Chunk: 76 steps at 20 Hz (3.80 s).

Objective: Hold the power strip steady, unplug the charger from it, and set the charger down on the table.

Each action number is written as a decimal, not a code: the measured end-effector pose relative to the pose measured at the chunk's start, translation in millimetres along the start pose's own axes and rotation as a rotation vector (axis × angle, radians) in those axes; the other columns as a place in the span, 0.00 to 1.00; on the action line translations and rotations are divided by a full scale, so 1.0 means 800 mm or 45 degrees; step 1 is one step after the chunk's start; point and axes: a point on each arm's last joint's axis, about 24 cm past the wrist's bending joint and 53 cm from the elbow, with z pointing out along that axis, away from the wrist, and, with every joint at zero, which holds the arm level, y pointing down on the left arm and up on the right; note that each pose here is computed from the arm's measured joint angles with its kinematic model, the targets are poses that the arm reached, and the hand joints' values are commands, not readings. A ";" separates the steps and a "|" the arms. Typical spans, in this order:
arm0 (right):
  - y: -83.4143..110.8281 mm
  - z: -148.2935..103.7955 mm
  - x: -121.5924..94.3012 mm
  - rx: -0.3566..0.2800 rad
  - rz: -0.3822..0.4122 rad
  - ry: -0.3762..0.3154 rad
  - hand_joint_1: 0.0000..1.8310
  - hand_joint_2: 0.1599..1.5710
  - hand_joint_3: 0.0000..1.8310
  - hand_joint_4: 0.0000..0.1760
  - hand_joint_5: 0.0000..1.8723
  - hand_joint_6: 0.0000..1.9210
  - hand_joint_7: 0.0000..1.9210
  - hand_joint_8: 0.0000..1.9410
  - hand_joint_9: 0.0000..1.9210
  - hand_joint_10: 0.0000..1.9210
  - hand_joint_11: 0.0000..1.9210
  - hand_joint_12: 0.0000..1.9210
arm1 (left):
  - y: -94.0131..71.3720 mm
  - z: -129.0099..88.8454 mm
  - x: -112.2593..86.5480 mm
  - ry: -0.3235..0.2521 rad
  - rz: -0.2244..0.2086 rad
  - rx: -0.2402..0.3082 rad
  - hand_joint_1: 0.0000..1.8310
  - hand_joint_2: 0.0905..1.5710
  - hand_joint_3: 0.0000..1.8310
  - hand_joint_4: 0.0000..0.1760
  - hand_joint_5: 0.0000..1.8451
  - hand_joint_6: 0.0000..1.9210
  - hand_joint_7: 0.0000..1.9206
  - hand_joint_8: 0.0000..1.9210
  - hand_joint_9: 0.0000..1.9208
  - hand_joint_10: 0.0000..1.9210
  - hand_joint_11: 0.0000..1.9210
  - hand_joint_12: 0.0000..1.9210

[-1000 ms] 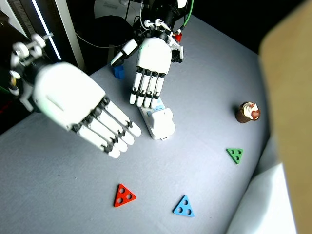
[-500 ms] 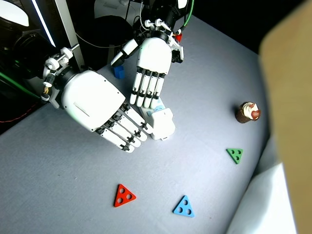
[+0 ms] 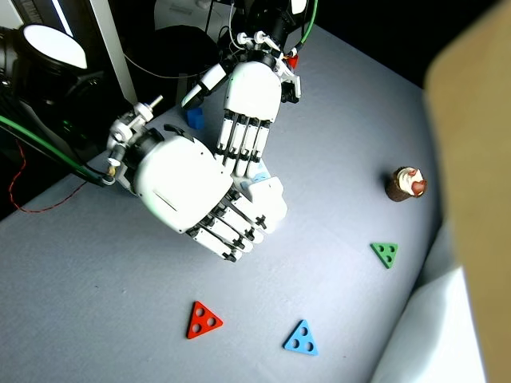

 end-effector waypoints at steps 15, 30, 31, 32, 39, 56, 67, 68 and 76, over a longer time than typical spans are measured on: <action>0.025 0.038 0.030 -0.097 0.029 0.038 0.62 0.62 0.00 0.00 0.30 0.00 0.31 0.00 0.31 0.01 0.12 0.42 | 0.001 0.001 -0.009 -0.016 0.006 -0.005 0.00 0.66 0.00 0.00 0.07 0.00 0.07 0.00 0.06 0.00 0.05 0.02; 0.026 0.035 0.018 -0.122 0.024 0.005 0.63 0.65 0.00 0.00 0.54 0.34 0.48 0.00 0.48 0.00 0.29 0.43 | 0.003 0.001 -0.004 -0.007 -0.028 -0.008 0.00 0.65 0.00 0.00 0.06 0.00 0.06 0.00 0.05 0.00 0.04 0.01; 0.026 0.035 0.017 -0.120 0.024 0.003 0.63 0.65 0.00 0.00 0.54 0.34 0.48 0.00 0.48 0.00 0.29 0.43 | 0.003 0.000 -0.003 -0.005 -0.033 -0.008 0.00 0.65 0.00 0.00 0.06 0.00 0.06 0.00 0.05 0.00 0.04 0.01; 0.026 0.037 0.016 -0.121 0.023 -0.003 0.64 0.65 0.00 0.00 0.55 0.43 0.53 0.01 0.52 0.01 0.33 0.43 | 0.003 0.000 -0.002 -0.004 -0.033 -0.008 0.00 0.65 0.00 0.00 0.06 0.00 0.06 0.00 0.05 0.00 0.04 0.01; 0.029 0.037 0.011 -0.136 0.010 -0.019 0.68 0.64 0.00 0.16 0.56 0.45 0.60 0.35 0.66 0.02 0.43 0.49 | 0.003 0.002 -0.003 -0.006 -0.038 -0.001 0.00 0.65 0.00 0.00 0.06 0.00 0.07 0.00 0.06 0.00 0.05 0.01; 0.099 -0.006 -0.020 -0.421 -0.223 -0.074 0.70 0.63 0.00 0.00 0.57 0.43 0.64 0.28 0.59 0.24 0.43 0.47 | 0.005 0.001 -0.002 -0.005 -0.044 0.001 0.00 0.65 0.00 0.00 0.06 0.00 0.06 0.00 0.06 0.00 0.04 0.01; 0.106 -0.064 0.045 -0.760 -1.329 -0.024 0.69 0.63 0.00 0.05 0.57 0.44 0.61 0.33 0.57 0.23 0.42 0.45 | 0.004 0.001 -0.004 -0.009 -0.048 0.006 0.00 0.65 0.00 0.00 0.06 0.00 0.06 0.00 0.05 0.00 0.04 0.01; 0.104 -0.062 0.047 -0.765 -1.392 -0.024 0.74 0.63 0.00 0.00 0.56 0.43 0.62 0.28 0.57 0.45 0.42 0.46 | 0.004 0.001 -0.004 -0.009 -0.048 0.006 0.00 0.65 0.00 0.00 0.05 0.00 0.06 0.00 0.05 0.00 0.04 0.01; 0.051 -0.059 0.098 -0.764 -1.726 0.241 0.68 0.65 0.00 0.13 0.53 0.50 0.58 0.39 0.59 0.10 0.42 0.45 | 0.004 0.001 -0.004 -0.011 -0.047 0.005 0.00 0.65 0.00 0.00 0.06 0.00 0.06 0.00 0.05 0.00 0.04 0.01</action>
